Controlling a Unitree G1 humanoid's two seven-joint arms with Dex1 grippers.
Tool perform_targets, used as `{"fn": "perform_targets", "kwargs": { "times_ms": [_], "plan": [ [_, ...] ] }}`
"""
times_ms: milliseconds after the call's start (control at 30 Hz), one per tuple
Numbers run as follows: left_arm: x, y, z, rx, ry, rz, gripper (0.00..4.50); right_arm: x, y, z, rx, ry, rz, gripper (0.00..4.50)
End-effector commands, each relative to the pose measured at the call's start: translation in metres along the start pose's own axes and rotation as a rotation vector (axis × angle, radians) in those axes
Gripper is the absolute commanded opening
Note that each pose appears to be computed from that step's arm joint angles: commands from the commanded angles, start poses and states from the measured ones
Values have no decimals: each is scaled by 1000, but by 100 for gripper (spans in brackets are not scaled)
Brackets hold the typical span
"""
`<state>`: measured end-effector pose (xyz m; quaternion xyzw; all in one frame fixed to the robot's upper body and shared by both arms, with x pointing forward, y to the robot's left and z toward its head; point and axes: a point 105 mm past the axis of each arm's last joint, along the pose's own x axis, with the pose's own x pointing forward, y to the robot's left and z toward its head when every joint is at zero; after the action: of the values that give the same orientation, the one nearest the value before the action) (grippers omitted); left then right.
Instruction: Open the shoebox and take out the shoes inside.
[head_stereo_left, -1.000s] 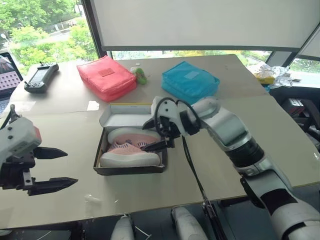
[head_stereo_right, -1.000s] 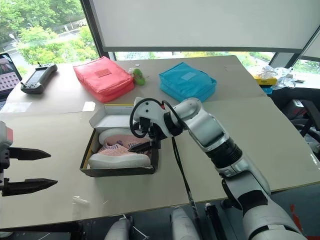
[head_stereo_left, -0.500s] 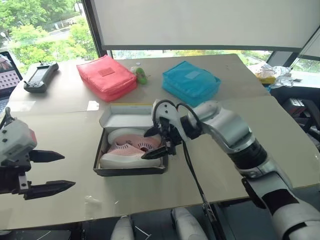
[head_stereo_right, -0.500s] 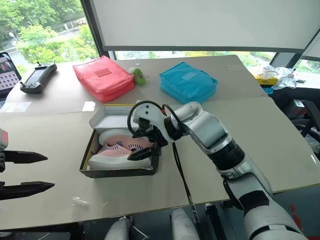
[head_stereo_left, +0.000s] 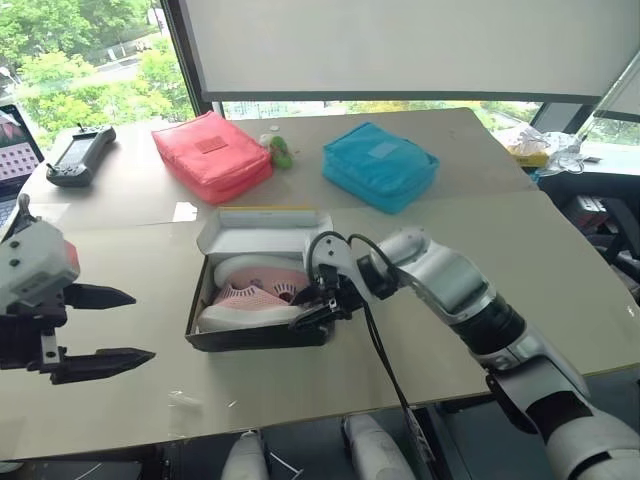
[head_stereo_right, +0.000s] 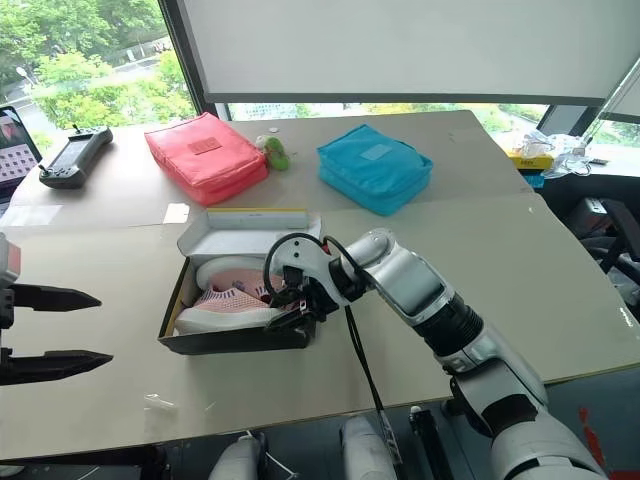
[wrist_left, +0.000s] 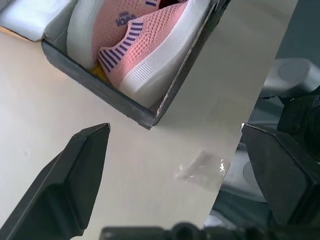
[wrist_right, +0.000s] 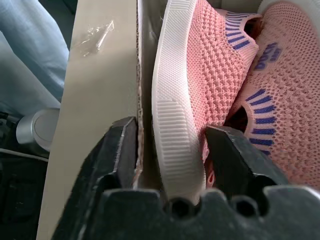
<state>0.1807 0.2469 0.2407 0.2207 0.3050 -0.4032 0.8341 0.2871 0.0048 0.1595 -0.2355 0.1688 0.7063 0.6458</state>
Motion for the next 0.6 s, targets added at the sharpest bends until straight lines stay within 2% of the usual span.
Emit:
{"fn": "perform_targets", "kwargs": {
  "times_ms": [33, 167, 333, 467, 500, 567, 600],
  "plan": [
    [-2, -1, 4, 19, -5, 12, 450, -11, 0, 8, 14, -20, -8, 112],
    [-2, -1, 3, 14, -3, 13, 450, -23, 9, 34, 87, -115, 75, 112],
    [-1, -1, 3, 17, -13, 8, 450, -30, -1, 51, 103, -161, 47, 112],
    [0, 0, 4, 20, -10, 9, 450, -29, -15, 47, 63, -143, -24, 227],
    [0, 0, 4, 21, -9, 9, 450, -28, -18, 45, 43, -132, -44, 270],
    [0, 0, 4, 21, -7, 11, 450, -26, -23, 42, 27, -125, -78, 325],
    [0, 1, 4, 21, -7, 11, 450, -25, -24, 39, 15, -116, -85, 366]
  ]
}}
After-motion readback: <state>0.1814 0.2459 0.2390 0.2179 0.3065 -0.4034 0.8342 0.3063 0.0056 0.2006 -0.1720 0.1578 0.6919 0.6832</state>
